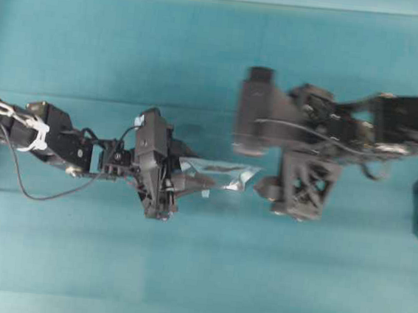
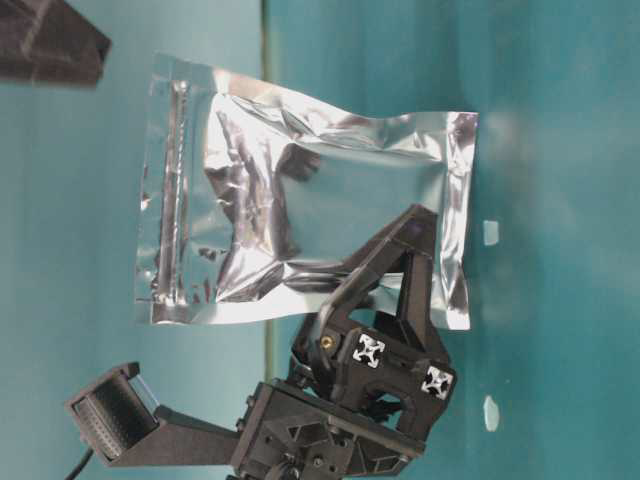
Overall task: Hand over the silver zip bag and make it stand upright.
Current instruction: 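Open the right gripper and withdraw it to the right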
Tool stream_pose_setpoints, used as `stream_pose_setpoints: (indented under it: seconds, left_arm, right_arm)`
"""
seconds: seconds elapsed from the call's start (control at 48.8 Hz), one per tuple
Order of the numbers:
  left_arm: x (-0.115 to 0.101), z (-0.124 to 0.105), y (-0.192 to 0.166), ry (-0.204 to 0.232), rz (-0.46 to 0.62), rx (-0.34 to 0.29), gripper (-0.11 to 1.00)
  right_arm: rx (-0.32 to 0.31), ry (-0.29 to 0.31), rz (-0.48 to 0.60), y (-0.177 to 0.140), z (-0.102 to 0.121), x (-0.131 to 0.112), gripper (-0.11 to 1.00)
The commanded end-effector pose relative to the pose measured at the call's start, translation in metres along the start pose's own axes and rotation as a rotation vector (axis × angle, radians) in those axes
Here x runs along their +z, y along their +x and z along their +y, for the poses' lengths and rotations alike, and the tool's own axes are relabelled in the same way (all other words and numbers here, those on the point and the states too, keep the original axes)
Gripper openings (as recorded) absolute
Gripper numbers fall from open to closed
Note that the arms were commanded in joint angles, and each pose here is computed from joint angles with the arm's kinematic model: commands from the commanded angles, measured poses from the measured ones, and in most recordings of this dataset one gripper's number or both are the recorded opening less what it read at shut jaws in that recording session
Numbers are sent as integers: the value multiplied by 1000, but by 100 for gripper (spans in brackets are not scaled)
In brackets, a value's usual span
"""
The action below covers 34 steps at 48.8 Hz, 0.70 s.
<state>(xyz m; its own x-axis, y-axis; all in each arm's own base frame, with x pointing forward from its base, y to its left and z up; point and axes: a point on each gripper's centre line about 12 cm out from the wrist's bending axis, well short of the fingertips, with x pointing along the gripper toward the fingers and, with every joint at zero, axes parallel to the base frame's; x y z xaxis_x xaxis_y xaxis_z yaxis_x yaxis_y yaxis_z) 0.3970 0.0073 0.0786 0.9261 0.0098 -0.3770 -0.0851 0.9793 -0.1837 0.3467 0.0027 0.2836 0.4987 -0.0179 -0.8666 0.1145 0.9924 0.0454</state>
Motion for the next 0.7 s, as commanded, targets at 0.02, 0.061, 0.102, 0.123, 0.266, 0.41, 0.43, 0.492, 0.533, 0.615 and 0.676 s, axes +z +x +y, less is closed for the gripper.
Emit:
stream_pose_setpoints:
  seconds: [0.02, 0.061, 0.102, 0.123, 0.266, 0.41, 0.43, 0.492, 0.533, 0.615, 0.676]
  left_arm:
    - [4, -3, 0, 5, -10, -10, 34]
    - [3, -3, -1, 5, -9, -10, 34]
    - [4, -3, -1, 5, -10, -10, 34]
    - [4, -3, -1, 5, -10, -10, 34]
    - [2, -4, -1, 8, -7, -12, 34]
    - [2, -6, -1, 12, -7, -18, 32]
    - [2, -6, -1, 15, -7, -18, 31]
    - [2, -8, -1, 23, -7, -22, 31]
    - [2, -9, -1, 26, -6, -23, 31]
    - [2, -9, -1, 26, -6, -23, 31]
    - [3, -9, -1, 26, -6, -23, 31]
  right_arm:
    - [28, 33, -136, -22, 2, -5, 91]
    - [35, 36, -172, -24, 2, -8, 91]
    - [41, 39, -209, -26, 1, -12, 91]
    - [47, 38, -237, -28, 1, -14, 91]
    - [60, 40, -332, -39, -3, -26, 90]
    - [68, 43, -371, -44, -5, -44, 90]
    - [68, 43, -374, -45, -6, -46, 90]
    - [71, 44, -388, -48, -7, -53, 90]
    - [73, 42, -392, -49, -7, -57, 90]
    - [73, 43, -402, -51, -8, -63, 90]
    - [74, 43, -408, -53, -9, -67, 90]
